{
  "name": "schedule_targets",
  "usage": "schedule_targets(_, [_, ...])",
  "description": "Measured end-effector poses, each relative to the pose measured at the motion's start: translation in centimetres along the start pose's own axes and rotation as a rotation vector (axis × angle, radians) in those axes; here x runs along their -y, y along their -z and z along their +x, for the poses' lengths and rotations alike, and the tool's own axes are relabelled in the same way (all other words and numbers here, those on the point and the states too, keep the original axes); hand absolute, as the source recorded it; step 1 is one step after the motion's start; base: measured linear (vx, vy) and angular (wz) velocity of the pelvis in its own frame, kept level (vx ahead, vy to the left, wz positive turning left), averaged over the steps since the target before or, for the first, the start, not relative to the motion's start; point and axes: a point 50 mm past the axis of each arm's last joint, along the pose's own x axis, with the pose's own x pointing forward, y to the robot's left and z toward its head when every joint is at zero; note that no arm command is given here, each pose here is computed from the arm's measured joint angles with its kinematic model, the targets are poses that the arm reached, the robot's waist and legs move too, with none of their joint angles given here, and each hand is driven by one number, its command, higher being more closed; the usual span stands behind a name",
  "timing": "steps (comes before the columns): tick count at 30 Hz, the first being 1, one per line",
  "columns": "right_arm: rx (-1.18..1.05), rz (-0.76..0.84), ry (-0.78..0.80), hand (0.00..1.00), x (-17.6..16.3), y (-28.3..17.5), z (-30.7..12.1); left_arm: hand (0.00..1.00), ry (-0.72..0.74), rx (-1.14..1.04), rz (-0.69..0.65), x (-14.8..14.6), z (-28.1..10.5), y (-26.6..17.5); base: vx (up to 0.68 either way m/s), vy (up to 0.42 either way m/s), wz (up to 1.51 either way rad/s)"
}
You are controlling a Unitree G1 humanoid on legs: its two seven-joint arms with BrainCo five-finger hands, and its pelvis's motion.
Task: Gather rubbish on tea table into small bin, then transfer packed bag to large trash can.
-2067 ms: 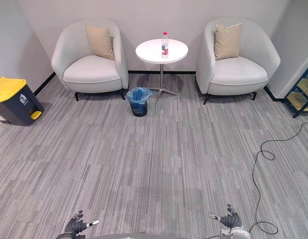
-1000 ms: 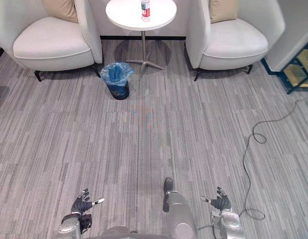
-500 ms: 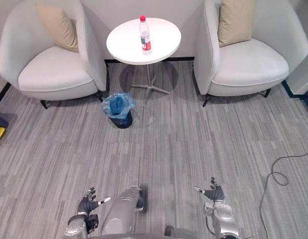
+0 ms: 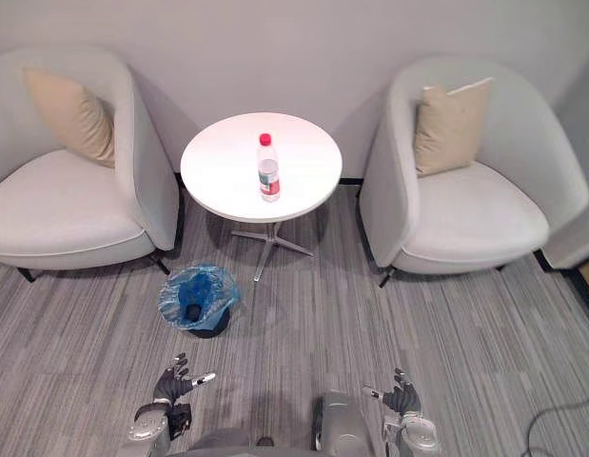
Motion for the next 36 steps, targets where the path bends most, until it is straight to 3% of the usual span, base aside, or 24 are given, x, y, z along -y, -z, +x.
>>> schedule_targets(9, [0.222, 0.024, -0.024, 0.0, -1.0, -5.1, 0.2, 0.0, 0.044, 0.047, -0.064, 2.4, -0.1, -1.1, 0.41, -0.095, 0.26])
schedule_targets(16, [0.196, -0.021, -0.028, 0.0, -1.3, -4.0, -0.3, 0.0, 0.014, -0.008, -0.047, 1.1, -0.8, 0.8, 0.23, 0.086, -0.11])
schedule_targets(24, [0.421, -0.072, -0.046, 0.0, -2.0, -7.6, -2.3, 0.0, -0.01, 0.023, 0.035, -0.8, -0.6, 0.1, 0.18, -0.054, 0.44])
schedule_targets(29, [0.587, -0.159, -0.093, 0.0, -2.7, -10.7, -3.7, 0.0, 0.016, -0.009, 0.032, 0.2, -1.1, 1.3, 0.17, -0.128, 0.11])
schedule_targets(36, [0.612, -0.204, -0.158, 0.0, -3.5, -11.0, -3.9, 0.0, 0.02, -0.022, 0.039, 0.0, -1.4, 1.7, 0.05, -0.048, 0.13])
